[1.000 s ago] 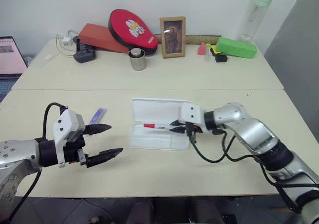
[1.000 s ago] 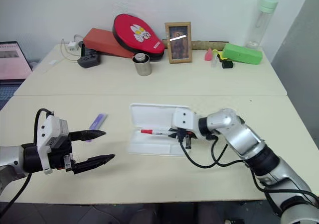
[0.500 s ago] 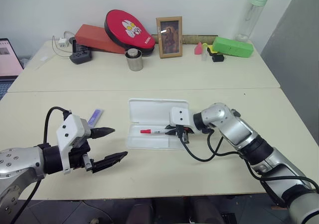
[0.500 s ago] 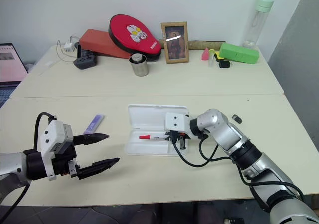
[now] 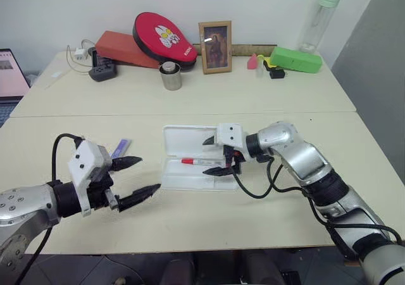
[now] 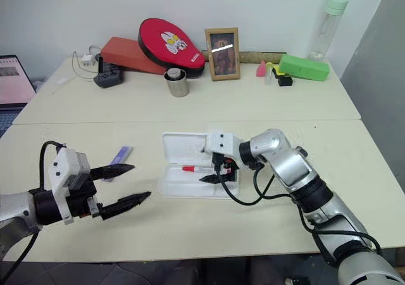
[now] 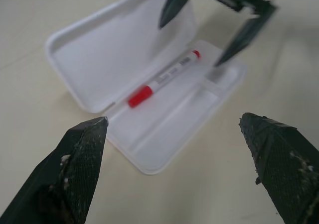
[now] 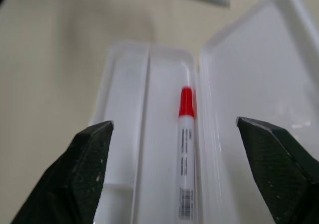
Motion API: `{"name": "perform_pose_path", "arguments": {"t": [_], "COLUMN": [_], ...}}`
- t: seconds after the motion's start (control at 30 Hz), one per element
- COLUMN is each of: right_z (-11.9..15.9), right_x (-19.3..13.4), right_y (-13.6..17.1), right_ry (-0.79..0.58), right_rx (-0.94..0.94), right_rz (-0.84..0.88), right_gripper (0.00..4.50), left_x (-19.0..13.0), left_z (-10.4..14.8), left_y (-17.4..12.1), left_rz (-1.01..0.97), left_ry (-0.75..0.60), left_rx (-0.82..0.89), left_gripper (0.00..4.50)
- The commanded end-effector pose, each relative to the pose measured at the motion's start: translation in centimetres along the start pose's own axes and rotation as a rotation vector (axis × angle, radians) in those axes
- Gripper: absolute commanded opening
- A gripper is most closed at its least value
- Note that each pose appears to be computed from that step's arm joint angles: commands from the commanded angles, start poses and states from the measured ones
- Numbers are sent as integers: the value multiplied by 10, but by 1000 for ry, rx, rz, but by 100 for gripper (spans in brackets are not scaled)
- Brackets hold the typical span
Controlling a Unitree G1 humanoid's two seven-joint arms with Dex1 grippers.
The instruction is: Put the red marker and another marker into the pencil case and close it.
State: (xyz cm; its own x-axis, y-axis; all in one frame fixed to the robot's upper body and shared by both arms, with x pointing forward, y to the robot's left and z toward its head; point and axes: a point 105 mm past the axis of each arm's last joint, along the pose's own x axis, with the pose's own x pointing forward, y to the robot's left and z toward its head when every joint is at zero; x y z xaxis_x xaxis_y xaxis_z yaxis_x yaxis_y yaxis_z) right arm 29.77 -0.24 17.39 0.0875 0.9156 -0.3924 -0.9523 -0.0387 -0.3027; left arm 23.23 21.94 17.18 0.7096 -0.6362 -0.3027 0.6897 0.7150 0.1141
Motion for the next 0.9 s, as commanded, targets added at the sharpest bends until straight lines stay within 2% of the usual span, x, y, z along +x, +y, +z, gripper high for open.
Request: {"name": "perform_pose_path", "arguments": {"t": [0.03,0.13,0.2,0.27,0.4,0.53,0.77,0.9], "right_z": [32,40,44,43,42,41,42,43], "right_x": [-13,-21,-28,-31,-32,-33,-35,-38], "right_y": [15,17,17,17,17,16,13,11], "right_ry": [-135,-181,-200,-198,-192,-189,-195,-206], "right_rx": [15,49,62,68,82,96,103,106], "right_rz": [50,40,22,4,-11,-42,-84,-107], "right_gripper": [446,446,446,446,446,446,446,446], "left_x": [-4,-4,-11,-13,-5,7,23,26], "left_z": [-10,-23,-38,-48,-60,-82,-100,-100], "left_y": [31,51,85,102,107,114,102,102], "left_rz": [166,275,449,529,528,528,423,411], "left_ry": [10,42,66,69,93,170,261,257], "left_rx": [-4,-18,-47,-109,-140,-199,-219,-227], "left_gripper": [450,450,450,450,450,450,450,450]}}
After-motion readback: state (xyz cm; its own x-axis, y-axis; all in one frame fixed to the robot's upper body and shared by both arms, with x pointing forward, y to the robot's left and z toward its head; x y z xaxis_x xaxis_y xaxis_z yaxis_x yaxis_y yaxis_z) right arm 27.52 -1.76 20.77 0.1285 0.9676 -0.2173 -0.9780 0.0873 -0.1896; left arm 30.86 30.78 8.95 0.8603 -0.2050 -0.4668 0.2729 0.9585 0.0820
